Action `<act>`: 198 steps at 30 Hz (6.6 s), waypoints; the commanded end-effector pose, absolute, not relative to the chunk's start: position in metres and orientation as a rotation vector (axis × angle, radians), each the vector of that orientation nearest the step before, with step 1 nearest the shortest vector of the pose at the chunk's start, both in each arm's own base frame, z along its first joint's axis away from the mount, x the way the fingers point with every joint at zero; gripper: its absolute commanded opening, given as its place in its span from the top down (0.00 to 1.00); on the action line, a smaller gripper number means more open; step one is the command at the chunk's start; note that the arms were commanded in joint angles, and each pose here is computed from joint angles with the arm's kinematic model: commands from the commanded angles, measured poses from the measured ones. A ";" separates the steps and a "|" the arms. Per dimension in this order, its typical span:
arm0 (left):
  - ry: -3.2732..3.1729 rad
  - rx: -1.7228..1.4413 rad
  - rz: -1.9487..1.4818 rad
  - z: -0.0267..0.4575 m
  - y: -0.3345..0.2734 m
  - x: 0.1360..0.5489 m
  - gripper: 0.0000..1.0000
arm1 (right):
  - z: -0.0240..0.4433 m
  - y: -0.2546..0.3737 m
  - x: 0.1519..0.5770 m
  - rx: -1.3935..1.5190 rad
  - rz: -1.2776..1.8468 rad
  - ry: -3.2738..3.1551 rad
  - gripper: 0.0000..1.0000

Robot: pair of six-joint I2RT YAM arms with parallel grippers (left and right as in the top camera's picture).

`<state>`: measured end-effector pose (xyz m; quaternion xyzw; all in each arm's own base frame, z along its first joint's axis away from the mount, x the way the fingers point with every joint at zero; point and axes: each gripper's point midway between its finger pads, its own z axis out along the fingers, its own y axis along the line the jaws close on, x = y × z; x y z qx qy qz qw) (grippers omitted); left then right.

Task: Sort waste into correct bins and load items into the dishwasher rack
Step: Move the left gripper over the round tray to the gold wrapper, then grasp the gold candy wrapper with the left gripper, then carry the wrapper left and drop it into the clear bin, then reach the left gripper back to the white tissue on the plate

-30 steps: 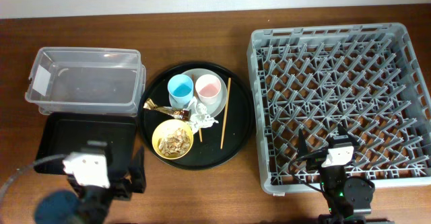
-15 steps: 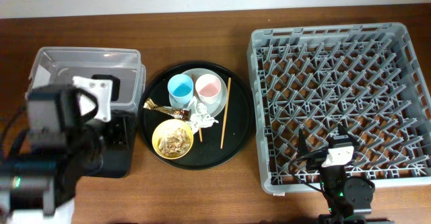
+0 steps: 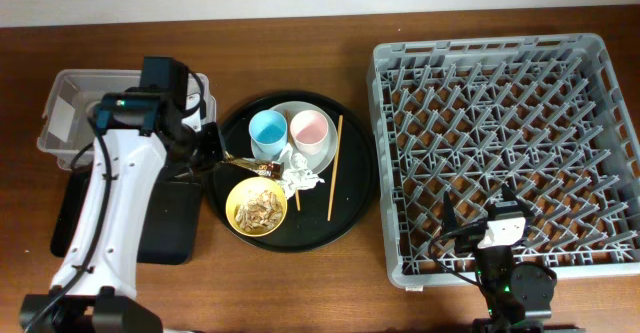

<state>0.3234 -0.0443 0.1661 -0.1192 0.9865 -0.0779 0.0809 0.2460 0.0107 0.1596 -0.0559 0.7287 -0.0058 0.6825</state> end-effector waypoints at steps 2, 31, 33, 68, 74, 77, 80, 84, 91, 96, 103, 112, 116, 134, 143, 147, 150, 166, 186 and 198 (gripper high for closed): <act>2.912 -0.506 -0.132 0.136 -0.050 0.328 0.43 | 0.157 0.012 0.246 -0.137 -0.010 1.637 0.02; 2.671 -0.904 -0.240 0.047 -0.084 0.359 0.39 | 0.157 0.012 0.246 -0.137 -0.010 1.637 0.02; 2.670 -0.927 -0.239 0.045 -0.084 0.357 0.43 | 0.157 0.012 0.246 -0.137 -0.010 1.637 0.02; 2.649 -0.960 -0.172 0.052 -0.064 0.350 0.43 | 0.157 0.012 0.246 -0.137 -0.010 1.637 0.02; 2.699 -1.029 -0.163 0.028 -0.067 0.345 0.43 | 0.157 0.012 0.246 -0.137 -0.010 1.637 0.02; 2.665 -1.114 -0.178 0.024 -0.068 0.348 0.46 | 0.157 0.012 0.246 -0.137 -0.010 1.637 0.02; 2.655 -1.110 -0.187 0.021 -0.069 0.353 0.45 | 0.157 0.012 0.246 -0.137 -0.010 1.637 0.02; 2.632 -1.101 -0.201 0.021 -0.070 0.360 0.97 | 0.157 0.012 0.246 -0.137 -0.010 1.637 0.02; 2.605 -1.000 -0.230 0.051 -0.063 0.367 1.00 | 0.157 0.012 0.246 -0.137 -0.010 1.637 0.02; 2.622 -1.008 -0.207 0.043 -0.061 0.361 0.33 | 0.157 0.012 0.246 -0.137 -0.010 1.637 0.02; 2.667 -1.029 -0.164 0.014 -0.060 0.360 0.31 | 0.157 0.012 0.246 -0.137 -0.010 1.637 0.02; 2.670 -1.030 -0.164 0.007 -0.061 0.363 0.49 | 0.157 0.012 0.246 -0.137 -0.010 1.637 0.02; 2.673 -1.030 -0.161 0.006 -0.061 0.362 0.45 | 0.157 0.012 0.246 -0.137 -0.010 1.637 0.02; 2.237 -0.901 -0.427 0.192 -0.042 0.364 1.00 | 0.157 0.012 0.246 -0.137 -0.010 1.637 0.02; 2.033 -1.275 -0.247 0.187 0.087 0.355 1.00 | 0.157 0.012 0.246 -0.137 -0.010 1.637 0.02; 1.977 -1.387 -0.193 0.165 0.130 0.363 0.99 | 0.157 0.012 0.246 -0.137 -0.010 1.637 0.02; 1.988 -1.378 -0.202 0.148 0.138 0.379 0.95 | 0.157 0.012 0.246 -0.137 -0.010 1.637 0.02; 2.150 -0.837 -0.705 0.231 0.064 0.430 0.72 | 0.157 0.012 0.246 -0.137 -0.010 1.637 0.02; 2.280 -0.172 -0.653 0.298 -0.113 0.341 0.65 | 0.157 0.012 0.246 -0.137 -0.010 1.637 0.02; 2.775 0.112 -0.251 0.181 -0.158 0.271 0.38 | 0.157 0.012 0.246 -0.137 -0.010 1.637 0.02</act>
